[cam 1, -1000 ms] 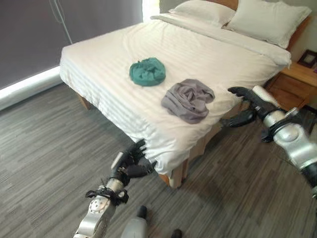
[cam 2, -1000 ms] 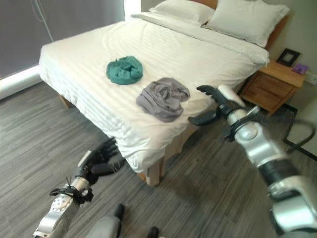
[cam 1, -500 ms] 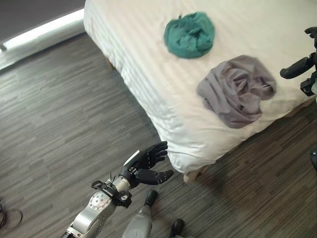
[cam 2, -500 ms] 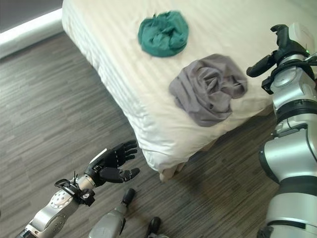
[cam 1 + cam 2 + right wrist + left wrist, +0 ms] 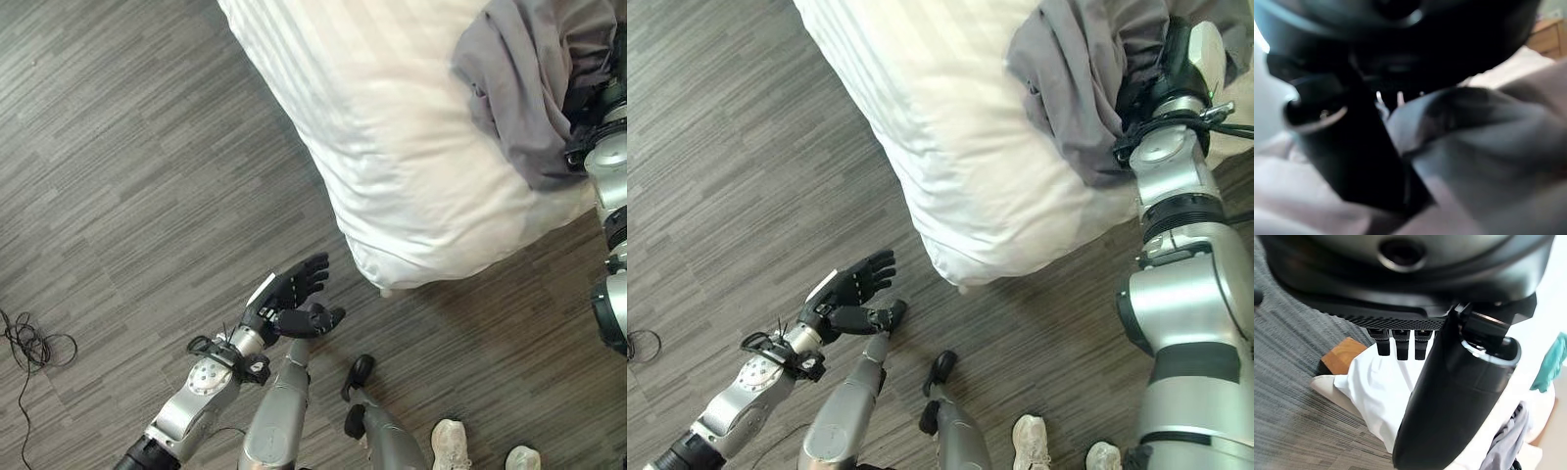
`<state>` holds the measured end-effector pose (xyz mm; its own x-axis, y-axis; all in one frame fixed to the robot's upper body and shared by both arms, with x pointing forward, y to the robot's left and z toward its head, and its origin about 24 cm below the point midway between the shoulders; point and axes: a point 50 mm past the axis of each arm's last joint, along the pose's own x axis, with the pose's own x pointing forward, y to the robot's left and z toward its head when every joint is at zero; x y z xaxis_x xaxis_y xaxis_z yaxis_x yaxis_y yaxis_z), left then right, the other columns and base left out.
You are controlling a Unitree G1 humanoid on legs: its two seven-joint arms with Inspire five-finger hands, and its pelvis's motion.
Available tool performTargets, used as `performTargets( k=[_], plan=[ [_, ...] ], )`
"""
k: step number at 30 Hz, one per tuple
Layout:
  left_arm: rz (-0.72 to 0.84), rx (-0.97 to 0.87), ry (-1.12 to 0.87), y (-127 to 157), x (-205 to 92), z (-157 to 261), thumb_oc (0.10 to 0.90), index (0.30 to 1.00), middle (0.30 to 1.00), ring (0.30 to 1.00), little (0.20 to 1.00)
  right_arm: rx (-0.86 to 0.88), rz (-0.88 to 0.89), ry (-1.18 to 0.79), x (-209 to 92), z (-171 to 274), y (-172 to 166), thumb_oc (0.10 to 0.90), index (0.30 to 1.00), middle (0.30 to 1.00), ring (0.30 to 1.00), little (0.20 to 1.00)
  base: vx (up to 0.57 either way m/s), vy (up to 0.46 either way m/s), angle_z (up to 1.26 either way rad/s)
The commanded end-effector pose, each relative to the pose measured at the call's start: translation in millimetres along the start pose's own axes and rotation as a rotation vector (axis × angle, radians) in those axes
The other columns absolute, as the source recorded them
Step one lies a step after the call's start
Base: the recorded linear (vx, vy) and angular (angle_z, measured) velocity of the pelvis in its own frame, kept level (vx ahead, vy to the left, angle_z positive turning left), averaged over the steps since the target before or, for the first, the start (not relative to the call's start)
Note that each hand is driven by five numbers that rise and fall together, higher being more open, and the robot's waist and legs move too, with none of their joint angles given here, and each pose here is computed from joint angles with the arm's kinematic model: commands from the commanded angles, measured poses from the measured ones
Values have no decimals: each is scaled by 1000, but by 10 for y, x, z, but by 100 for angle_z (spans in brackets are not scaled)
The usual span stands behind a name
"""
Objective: Pick up bed clothes into laundry basket.
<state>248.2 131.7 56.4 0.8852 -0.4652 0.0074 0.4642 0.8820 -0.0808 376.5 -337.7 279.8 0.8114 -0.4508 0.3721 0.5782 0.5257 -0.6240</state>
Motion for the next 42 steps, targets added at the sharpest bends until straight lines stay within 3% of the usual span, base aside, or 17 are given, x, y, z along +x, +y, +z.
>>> performTargets(
  k=[1,4,6,11,12,20,23,29,37,39,40,41,42],
  plan=[
    [-82,-18,-282,-244,6,458,800,900,900,900,900,-171,185,72,-247,-502,347,400,300,300,300,300,0,0,0],
    [-47,-19,-280,-177,-30,440,800,900,900,900,900,-107,234,47,-443,-682,479,400,300,300,300,300,18,13,3],
    [-19,-7,-273,-103,-53,428,800,900,900,900,900,-107,243,-53,-480,-566,447,400,300,300,300,300,13,44,0],
    [-5,34,-301,-39,-50,510,800,900,900,900,900,-82,146,-159,-532,-502,119,400,300,300,300,300,20,38,-8],
    [9,63,-316,6,-43,557,800,900,900,900,900,5,57,-208,-557,-434,-97,400,300,300,300,300,40,35,-18],
    [150,116,-369,310,-124,704,800,900,900,900,900,271,-205,-318,-921,-479,-785,400,300,300,300,300,75,-5,-13],
    [203,108,-370,390,-165,686,800,900,900,900,900,226,-330,-306,-1089,-618,-1111,400,300,300,300,300,100,-3,-14],
    [270,88,-345,547,-251,596,800,900,900,900,900,90,-393,-275,-1394,-790,-1588,400,300,300,300,300,89,34,-16],
    [324,93,-347,657,-382,597,800,900,900,900,900,199,-248,-263,-1505,-828,-1563,400,300,300,300,300,80,-10,-33],
    [312,103,-356,641,-389,626,800,900,900,900,900,288,-181,-267,-1505,-834,-1394,400,300,300,300,300,29,-7,-5],
    [310,117,-371,632,-410,668,800,900,900,900,900,425,-101,-249,-1550,-887,-1123,400,300,300,300,300,11,4,-8],
    [311,119,-371,636,-415,670,800,900,900,900,900,427,-99,-248,-1550,-887,-1116,400,300,300,300,300,-8,-2,-9],
    [302,123,-408,610,-436,753,800,900,900,900,900,651,46,-199,-1677,-971,-720,400,300,300,300,300,-30,-9,-4]
  ],
)
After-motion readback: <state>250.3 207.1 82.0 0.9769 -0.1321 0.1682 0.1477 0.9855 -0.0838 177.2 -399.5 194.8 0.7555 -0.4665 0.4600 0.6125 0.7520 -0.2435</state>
